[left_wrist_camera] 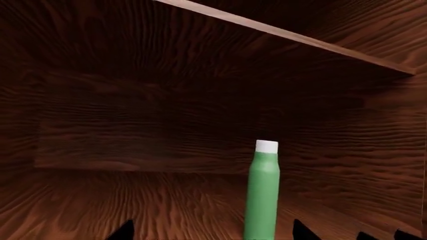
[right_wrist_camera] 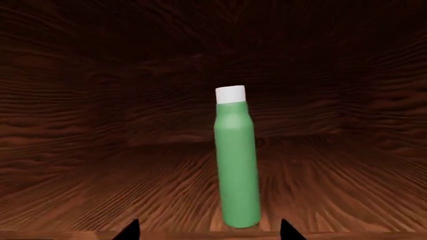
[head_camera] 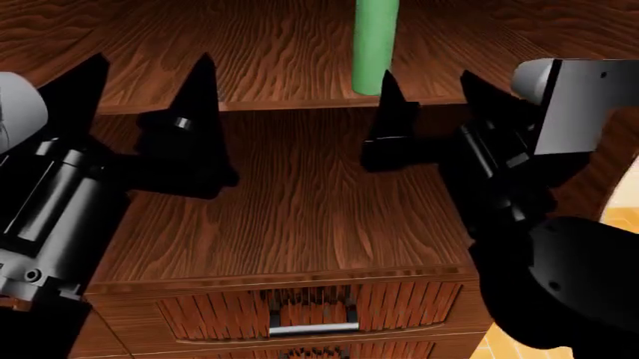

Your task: Pick the water bottle from the counter and place it in the cabinet.

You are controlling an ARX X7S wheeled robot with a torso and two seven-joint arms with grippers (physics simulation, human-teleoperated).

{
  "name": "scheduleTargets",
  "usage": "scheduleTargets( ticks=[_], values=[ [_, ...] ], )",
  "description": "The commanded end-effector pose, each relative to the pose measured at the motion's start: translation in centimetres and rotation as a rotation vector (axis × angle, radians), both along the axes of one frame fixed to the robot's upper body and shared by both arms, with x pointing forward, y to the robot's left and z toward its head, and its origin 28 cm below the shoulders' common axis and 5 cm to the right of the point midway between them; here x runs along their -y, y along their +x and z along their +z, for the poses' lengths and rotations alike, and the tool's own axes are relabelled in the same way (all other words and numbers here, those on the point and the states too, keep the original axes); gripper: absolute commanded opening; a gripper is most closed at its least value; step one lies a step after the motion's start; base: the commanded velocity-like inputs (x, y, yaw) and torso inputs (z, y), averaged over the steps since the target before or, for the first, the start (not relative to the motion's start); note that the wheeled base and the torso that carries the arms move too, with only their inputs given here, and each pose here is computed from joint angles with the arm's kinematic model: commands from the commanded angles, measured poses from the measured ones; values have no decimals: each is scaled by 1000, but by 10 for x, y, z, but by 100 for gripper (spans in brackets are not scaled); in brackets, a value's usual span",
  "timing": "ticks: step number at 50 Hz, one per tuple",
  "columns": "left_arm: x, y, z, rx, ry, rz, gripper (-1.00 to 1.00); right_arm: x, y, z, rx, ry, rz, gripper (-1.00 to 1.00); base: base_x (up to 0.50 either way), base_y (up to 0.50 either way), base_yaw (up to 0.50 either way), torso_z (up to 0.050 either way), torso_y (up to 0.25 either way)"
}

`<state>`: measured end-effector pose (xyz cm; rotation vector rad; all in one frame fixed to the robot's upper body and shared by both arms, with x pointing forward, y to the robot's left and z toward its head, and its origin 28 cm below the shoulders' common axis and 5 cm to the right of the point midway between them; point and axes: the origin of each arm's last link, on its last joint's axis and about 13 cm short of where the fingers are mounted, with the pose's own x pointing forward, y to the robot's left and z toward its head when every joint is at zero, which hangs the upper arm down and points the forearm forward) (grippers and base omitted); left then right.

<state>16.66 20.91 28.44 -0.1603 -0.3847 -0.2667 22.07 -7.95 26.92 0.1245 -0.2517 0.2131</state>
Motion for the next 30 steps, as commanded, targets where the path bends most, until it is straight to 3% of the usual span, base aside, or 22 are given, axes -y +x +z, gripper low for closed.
scheduleTargets(
  ticks=[1,30],
  values=[
    [-4,0,-2,-17,-14,29,100,5,-17,-9,17,-54,-41,100,0,0,0,0,0],
    [-6,-5,-12,-51,-30,41,100,8,-23,-8,33,-42,-73,100,0,0,0,0,0]
  ],
)
